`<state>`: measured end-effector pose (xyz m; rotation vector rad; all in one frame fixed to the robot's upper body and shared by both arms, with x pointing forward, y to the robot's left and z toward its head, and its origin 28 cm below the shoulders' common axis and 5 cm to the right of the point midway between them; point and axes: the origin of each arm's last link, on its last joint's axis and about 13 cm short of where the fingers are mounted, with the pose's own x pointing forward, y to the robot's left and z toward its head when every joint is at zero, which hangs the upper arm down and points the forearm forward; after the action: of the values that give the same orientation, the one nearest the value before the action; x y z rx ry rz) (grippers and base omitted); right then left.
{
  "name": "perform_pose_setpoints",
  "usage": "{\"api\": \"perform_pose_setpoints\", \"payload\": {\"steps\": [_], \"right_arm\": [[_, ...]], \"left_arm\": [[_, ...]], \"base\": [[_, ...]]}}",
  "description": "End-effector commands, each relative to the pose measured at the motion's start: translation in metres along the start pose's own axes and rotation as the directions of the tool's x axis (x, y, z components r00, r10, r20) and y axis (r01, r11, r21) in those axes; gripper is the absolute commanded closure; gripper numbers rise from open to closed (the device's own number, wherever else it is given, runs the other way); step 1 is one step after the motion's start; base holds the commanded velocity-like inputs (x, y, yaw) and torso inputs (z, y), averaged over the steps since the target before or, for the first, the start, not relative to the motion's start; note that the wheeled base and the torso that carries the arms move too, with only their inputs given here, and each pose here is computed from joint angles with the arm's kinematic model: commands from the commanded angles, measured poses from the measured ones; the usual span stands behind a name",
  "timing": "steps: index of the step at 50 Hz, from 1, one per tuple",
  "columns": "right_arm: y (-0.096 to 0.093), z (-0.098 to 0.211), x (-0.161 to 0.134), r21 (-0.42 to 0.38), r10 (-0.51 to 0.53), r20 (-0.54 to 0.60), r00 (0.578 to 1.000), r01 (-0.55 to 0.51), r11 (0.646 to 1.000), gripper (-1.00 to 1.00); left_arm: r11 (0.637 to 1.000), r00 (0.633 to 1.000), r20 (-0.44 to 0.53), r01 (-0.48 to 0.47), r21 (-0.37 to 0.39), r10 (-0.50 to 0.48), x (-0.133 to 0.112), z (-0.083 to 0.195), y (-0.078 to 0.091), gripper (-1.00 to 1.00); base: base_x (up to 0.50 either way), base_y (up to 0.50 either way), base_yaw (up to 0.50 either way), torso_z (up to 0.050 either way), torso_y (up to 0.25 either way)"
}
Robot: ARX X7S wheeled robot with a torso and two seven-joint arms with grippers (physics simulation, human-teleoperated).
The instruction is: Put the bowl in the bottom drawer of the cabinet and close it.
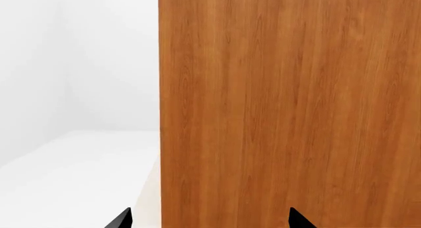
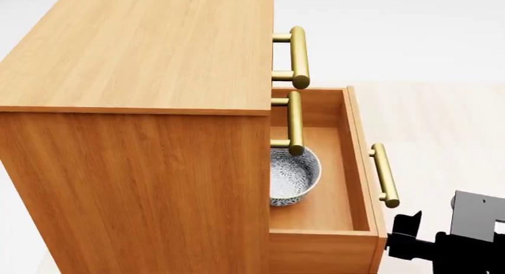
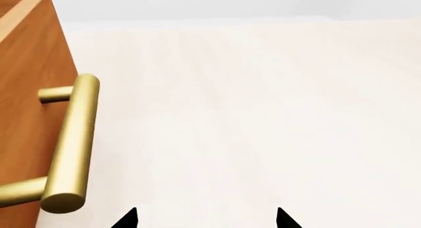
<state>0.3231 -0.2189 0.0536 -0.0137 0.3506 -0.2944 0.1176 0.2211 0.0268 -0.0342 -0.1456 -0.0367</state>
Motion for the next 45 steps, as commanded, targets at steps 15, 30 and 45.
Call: {"api": "perform_pose_setpoints", "payload": {"steps": [15, 30, 45], "right_arm": [[0.033, -0.003, 0.001, -0.016, 0.099, -0.014, 0.995, -0.099, 0.995, -1.0], [0.05, 0.003, 0.001, -0.037, 0.148, -0.009, 0.989, -0.148, 0.988, -1.0], [0.065, -0.002, -0.003, -0.064, 0.202, -0.019, 0.979, -0.203, 0.977, -1.0]], "left_arm": [[1.0, 1.0, 0.001, -0.001, -0.005, 0.001, 0.0, 0.0, 0.0, -1.0], [1.0, 1.0, 0.001, 0.0, -0.005, 0.0, 0.0, 0.0, 0.0, -1.0], [1.0, 1.0, 0.002, 0.0, -0.01, 0.0, 0.002, -0.003, 0.001, -1.0]], "base": [[0.0, 0.0, 0.0, 0.0, 0.0], [0.0, 0.0, 0.0, 0.0, 0.0], [0.0, 0.0, 0.0, 0.0, 0.0]]}}
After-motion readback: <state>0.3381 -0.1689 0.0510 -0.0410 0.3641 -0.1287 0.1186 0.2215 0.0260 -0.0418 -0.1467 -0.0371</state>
